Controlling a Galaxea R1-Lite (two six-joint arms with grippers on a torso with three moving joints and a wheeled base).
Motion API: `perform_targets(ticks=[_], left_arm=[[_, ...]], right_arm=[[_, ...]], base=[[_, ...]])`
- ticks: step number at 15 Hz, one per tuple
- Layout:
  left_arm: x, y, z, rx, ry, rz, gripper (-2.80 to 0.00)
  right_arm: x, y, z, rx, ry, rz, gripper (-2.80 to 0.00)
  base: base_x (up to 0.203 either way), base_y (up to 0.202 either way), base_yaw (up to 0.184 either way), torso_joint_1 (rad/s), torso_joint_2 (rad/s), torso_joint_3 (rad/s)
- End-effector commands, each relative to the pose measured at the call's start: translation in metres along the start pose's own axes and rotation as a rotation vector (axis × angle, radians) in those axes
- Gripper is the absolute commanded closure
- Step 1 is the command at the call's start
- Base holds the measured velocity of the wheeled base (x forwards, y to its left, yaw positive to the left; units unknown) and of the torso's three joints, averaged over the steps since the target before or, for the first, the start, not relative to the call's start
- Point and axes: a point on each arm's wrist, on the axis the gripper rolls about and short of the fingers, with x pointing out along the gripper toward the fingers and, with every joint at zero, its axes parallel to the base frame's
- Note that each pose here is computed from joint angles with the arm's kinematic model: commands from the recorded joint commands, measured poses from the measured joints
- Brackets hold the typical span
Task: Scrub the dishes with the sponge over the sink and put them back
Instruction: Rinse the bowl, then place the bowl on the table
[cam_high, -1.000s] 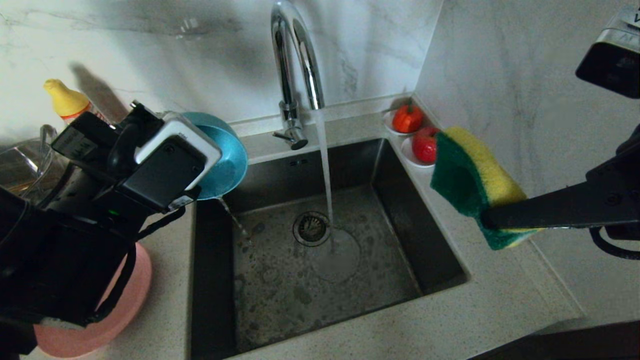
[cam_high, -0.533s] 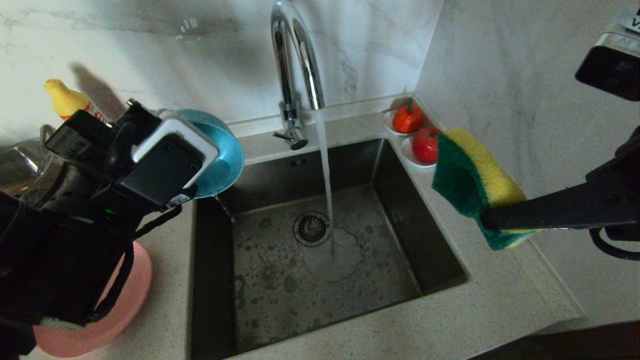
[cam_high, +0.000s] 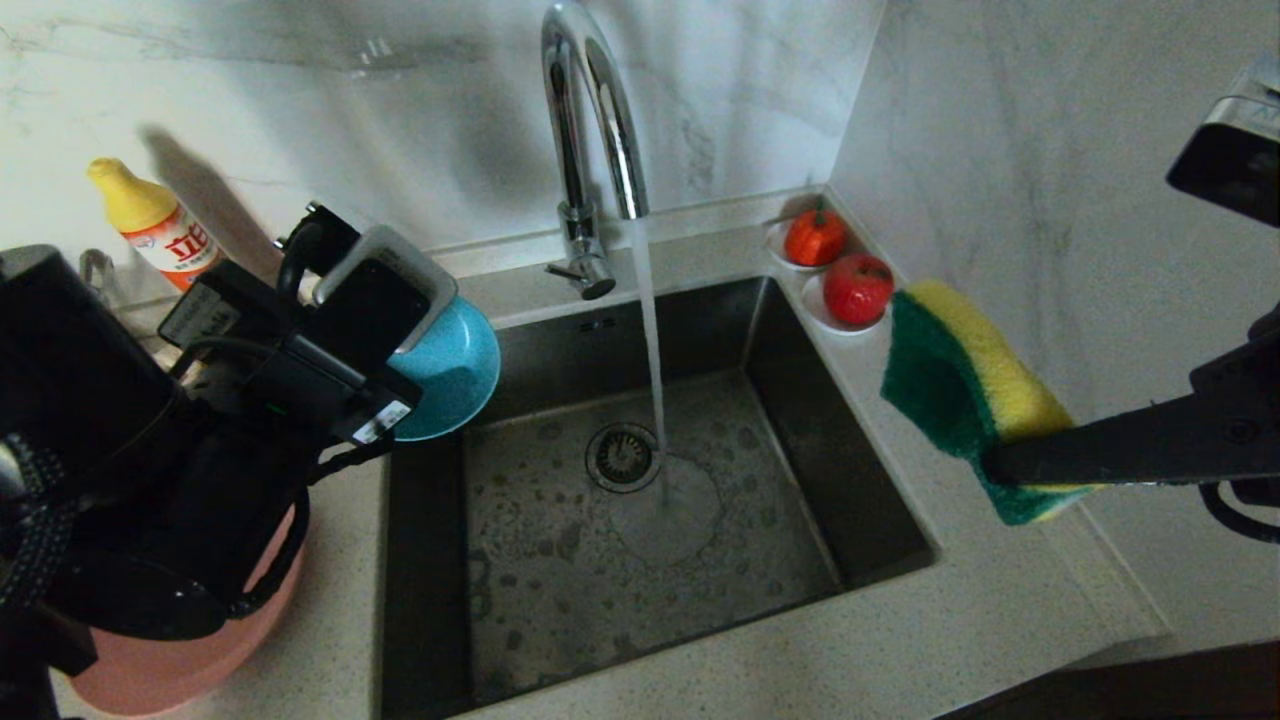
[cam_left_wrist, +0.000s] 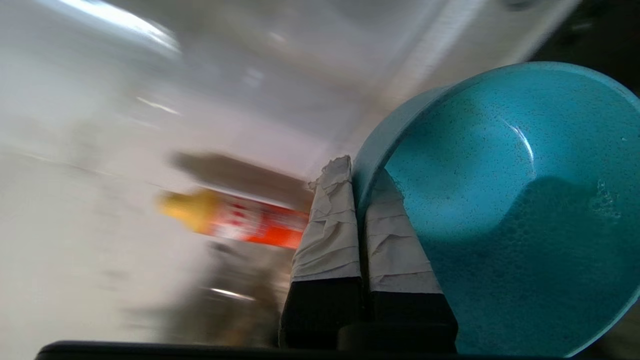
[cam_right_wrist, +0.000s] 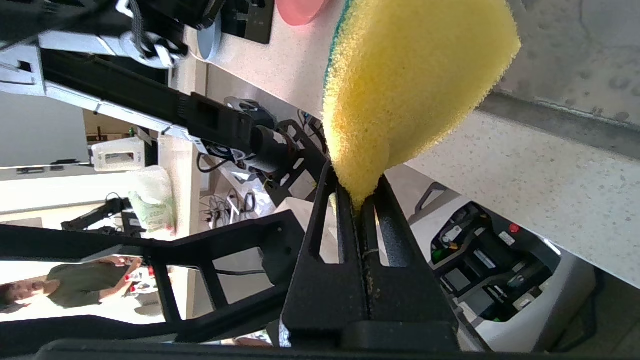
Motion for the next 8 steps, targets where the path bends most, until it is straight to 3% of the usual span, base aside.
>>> perform_targets(ticks=[1,2,5,8], left_arm=[[0.000,0.000,-0.001,-0.083,0.061,-0.086,0.00],[-0.002,0.001,-0.001,-0.134,0.093,-0.135,0.00],[-0.009,0.012,-0.005,-0.367,0.202,-0.283,0.00],[-0.013,0.031,-0.007,-0.662,0.320,-0.365,0.00]], right_arm=[[-0.001,-0.002,-0.004,-0.004,0.008,-0.004,0.00],[-0.001,-0.002,-0.005,-0.005,0.010,-0.004,0.00],[-0.002,-0.002,-0.004,-0.008,0.008,-0.002,0.00],[0.000,-0.002,-0.004,-0.005,0.011,-0.004,0.00]], base=[[0.000,0.000,0.000,0.000,0.00,0.000],[0.000,0.000,0.000,0.000,0.00,0.000],[0.000,0.000,0.000,0.000,0.00,0.000],[0.000,0.000,0.000,0.000,0.00,0.000]])
